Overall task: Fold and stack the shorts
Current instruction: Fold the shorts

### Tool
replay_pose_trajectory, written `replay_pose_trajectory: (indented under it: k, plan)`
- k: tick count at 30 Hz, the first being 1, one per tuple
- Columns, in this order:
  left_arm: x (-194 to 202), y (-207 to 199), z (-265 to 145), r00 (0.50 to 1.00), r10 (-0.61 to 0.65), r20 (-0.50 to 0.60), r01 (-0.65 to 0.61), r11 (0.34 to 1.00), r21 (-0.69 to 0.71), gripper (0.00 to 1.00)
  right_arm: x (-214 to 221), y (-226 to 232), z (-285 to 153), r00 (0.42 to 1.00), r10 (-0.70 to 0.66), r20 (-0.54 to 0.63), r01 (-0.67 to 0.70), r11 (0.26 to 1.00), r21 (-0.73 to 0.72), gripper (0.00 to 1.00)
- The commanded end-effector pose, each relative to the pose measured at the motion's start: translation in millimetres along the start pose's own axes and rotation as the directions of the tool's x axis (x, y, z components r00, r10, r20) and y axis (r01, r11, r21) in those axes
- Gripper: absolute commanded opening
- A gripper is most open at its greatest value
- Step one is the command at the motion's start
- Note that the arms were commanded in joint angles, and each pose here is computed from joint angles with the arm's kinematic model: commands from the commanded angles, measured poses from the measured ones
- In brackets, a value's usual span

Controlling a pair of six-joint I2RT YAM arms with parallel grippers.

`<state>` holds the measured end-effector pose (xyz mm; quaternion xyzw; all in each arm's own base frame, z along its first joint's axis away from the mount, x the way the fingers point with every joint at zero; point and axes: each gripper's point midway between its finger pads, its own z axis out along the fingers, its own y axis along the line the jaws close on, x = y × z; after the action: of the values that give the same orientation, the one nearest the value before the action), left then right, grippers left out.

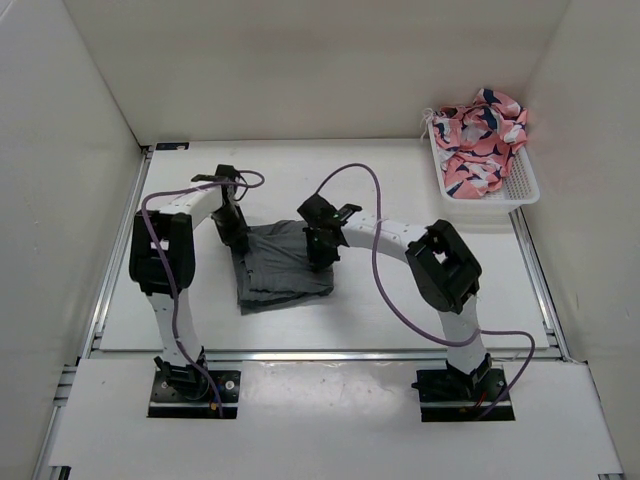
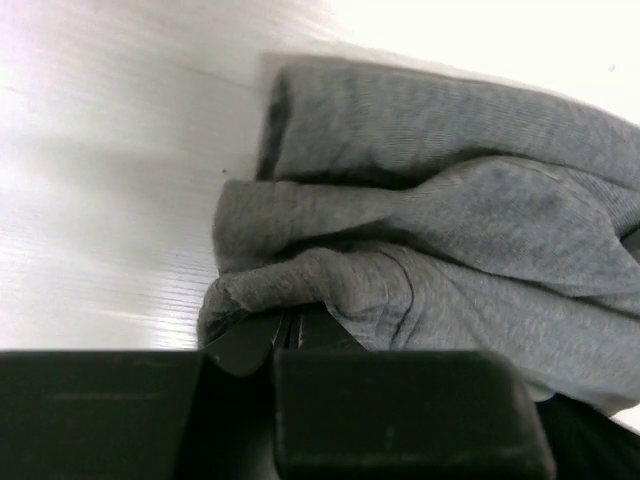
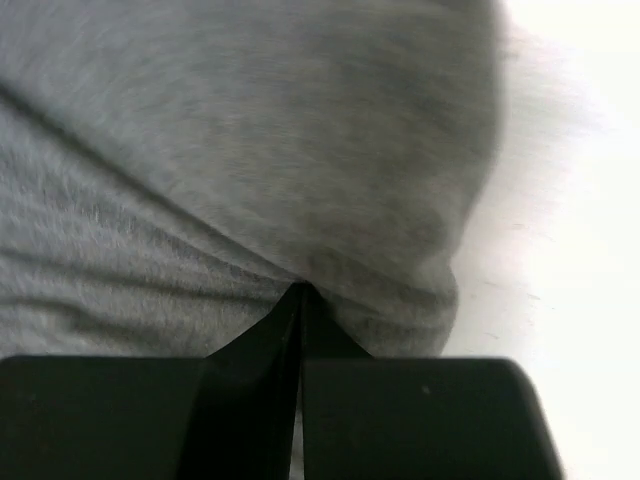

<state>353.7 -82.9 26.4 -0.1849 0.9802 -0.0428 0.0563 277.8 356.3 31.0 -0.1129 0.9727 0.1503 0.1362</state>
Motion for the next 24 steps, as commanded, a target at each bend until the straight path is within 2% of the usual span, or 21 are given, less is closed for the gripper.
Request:
replay_pose_trajectory:
  k: [1,5,8,9,10,11,12,13,16,17,18,21,22,23,24]
  plan:
    - [-19,-13,-4,0.998,0.035,0.059,-0.037,0.999,0.023,0.1,-13,-32,8,0.988,0.148,0.037,-0.151,0.985,0.082,0.0]
    - [-35,-43,1,0.995,0.067,0.074,-0.072,0.995,0.064,0.1,-28,-54,5,0.98,0.173,0.099,-0.187,0.97,0.157,0.0]
    - [-50,-62,-9,0.992,0.089,0.091,-0.097,0.991,0.09,0.1,-52,-72,-4,0.968,0.197,0.154,-0.224,0.957,0.185,0.0]
    - [-61,-75,-24,0.986,0.098,0.132,-0.113,0.987,0.113,0.1,-54,-72,-11,0.967,0.195,0.162,-0.225,0.956,0.19,0.0]
    - [-61,-81,-27,0.984,0.117,0.136,-0.133,0.985,0.114,0.1,-62,-74,-22,0.964,0.192,0.185,-0.225,0.958,0.177,0.04]
    - [-68,-81,-34,0.98,0.115,0.159,-0.133,0.986,0.105,0.13,-71,-71,-34,0.962,0.17,0.215,-0.208,0.964,0.167,0.11]
    - [-73,-83,-46,0.975,0.125,0.184,-0.146,0.984,0.103,0.18,-77,-70,-46,0.957,0.156,0.246,-0.199,0.966,0.162,0.22]
    - [-81,-86,-64,0.966,0.135,0.219,-0.162,0.981,0.106,0.31,-83,-63,-71,0.946,0.14,0.294,-0.187,0.973,0.138,0.52]
    - [-88,-94,-112,0.942,0.149,0.302,-0.201,0.968,0.148,0.61,-94,-58,-126,0.904,0.106,0.414,-0.169,0.979,0.118,1.0]
    - [-85,-95,-134,0.932,0.144,0.333,-0.21,0.963,0.171,0.76,-91,-61,-135,0.896,0.106,0.431,-0.174,0.977,0.122,1.0]
    - [-85,-95,-147,0.924,0.139,0.357,-0.215,0.96,0.182,0.79,-92,-62,-160,0.874,0.11,0.474,-0.18,0.978,0.104,1.0]
    - [-72,-91,-195,0.893,0.132,0.429,-0.246,0.944,0.221,0.8,-82,-88,-194,0.837,0.12,0.534,-0.238,0.958,0.158,1.0]
    - [-63,-85,-195,0.897,0.134,0.421,-0.244,0.945,0.218,0.8,-73,-97,-199,0.842,0.111,0.527,-0.246,0.95,0.192,1.0]
    - [-56,-80,-201,0.895,0.133,0.426,-0.245,0.944,0.22,0.8,-70,-106,-215,0.824,0.118,0.554,-0.267,0.944,0.196,1.0]
    - [-49,-71,-225,0.873,0.11,0.475,-0.249,0.939,0.239,0.8,-62,-119,-216,0.825,0.116,0.553,-0.284,0.931,0.228,1.0]
